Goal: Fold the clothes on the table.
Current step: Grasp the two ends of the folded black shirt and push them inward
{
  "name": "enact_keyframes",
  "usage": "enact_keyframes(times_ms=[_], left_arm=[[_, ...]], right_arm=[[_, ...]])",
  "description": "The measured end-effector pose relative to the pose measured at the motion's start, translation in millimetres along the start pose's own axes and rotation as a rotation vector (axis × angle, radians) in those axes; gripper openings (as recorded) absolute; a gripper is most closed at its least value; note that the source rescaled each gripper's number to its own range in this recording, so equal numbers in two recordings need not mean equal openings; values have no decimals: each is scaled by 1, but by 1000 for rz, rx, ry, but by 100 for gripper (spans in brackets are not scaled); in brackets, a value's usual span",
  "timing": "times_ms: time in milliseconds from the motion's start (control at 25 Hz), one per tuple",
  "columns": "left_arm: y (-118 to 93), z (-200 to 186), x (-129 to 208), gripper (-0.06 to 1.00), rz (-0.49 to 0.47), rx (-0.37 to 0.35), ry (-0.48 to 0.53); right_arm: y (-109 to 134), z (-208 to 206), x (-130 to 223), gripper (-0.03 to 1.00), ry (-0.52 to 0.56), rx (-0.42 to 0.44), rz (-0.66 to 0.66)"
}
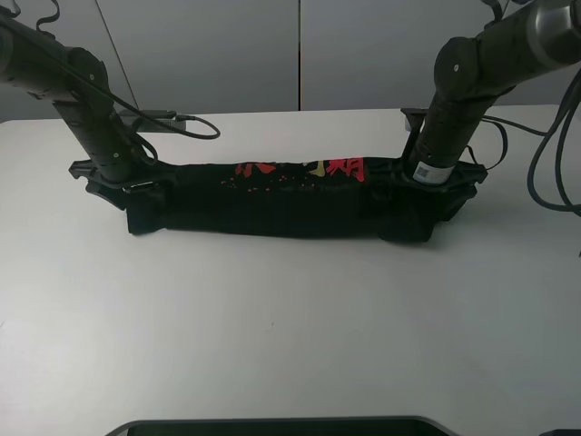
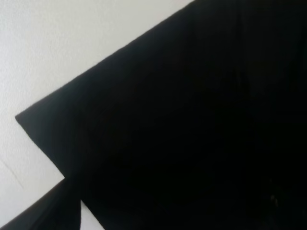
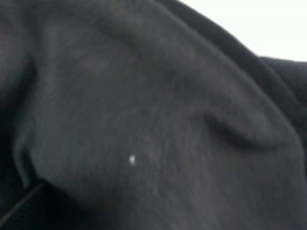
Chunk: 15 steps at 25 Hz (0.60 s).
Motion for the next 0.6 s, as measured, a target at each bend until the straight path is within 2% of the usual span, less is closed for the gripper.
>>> enact_keyframes(times_ms=[440, 520, 600], left_arm=[[0, 0, -1, 95, 12, 0, -4], [0, 0, -1, 95, 12, 0, -4], [0, 0, -1, 95, 10, 0, -4]], right_arm=[[-1, 7, -4, 100, -20, 10, -23], [-1, 8, -5, 90, -29, 13, -30], [-1, 9, -7, 66, -41, 12, -38]])
Point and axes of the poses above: a point on each arm's last joint axis where the gripper is mounted, z pointing out along that axis toward the gripper, y along the wrist's bending axis when the last joint is at zero, x = y × z, the point moved 4 cm from there along z, pointing out along that axis toward the gripper, and after that the axes turned 11 degrees about z, right-handed, at the moved point
